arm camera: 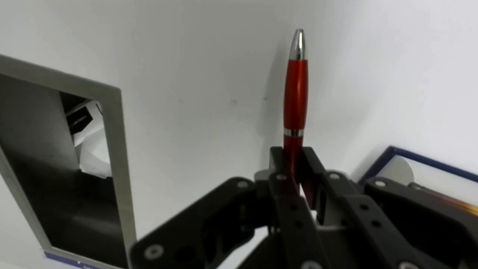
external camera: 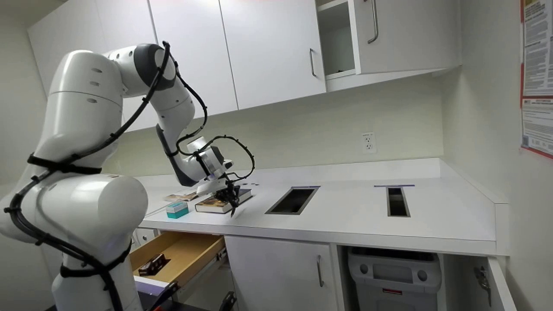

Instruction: Take the pen and the box out of the drawer and put them on the counter then close the drawer

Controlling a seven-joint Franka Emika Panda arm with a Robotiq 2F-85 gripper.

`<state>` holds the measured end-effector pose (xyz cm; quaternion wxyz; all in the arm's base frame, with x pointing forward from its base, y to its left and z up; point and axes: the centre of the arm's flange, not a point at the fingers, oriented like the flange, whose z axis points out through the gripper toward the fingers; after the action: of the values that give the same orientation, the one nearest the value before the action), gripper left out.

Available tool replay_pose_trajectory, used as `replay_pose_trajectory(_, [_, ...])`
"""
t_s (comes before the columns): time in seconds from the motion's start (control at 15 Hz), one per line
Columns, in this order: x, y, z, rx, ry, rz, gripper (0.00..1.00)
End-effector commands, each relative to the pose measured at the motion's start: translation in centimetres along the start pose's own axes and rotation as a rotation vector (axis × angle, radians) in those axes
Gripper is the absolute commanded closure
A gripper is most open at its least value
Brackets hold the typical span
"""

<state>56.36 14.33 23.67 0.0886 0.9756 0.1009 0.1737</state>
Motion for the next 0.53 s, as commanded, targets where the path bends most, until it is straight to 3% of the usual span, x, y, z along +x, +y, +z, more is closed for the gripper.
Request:
replay_pose_trajectory(0.0, [0.9, -1.4, 0.7, -0.021, 0.021, 0.08, 0.61])
replay_pose_trajectory(0.13, [1.1, -1.9, -0.4, -0.033, 0.03, 0.085, 0.55])
replay_pose_trajectory(0.47, [1.2, -3.0, -7.6, -0.008, 0.04, -0.008, 0.16])
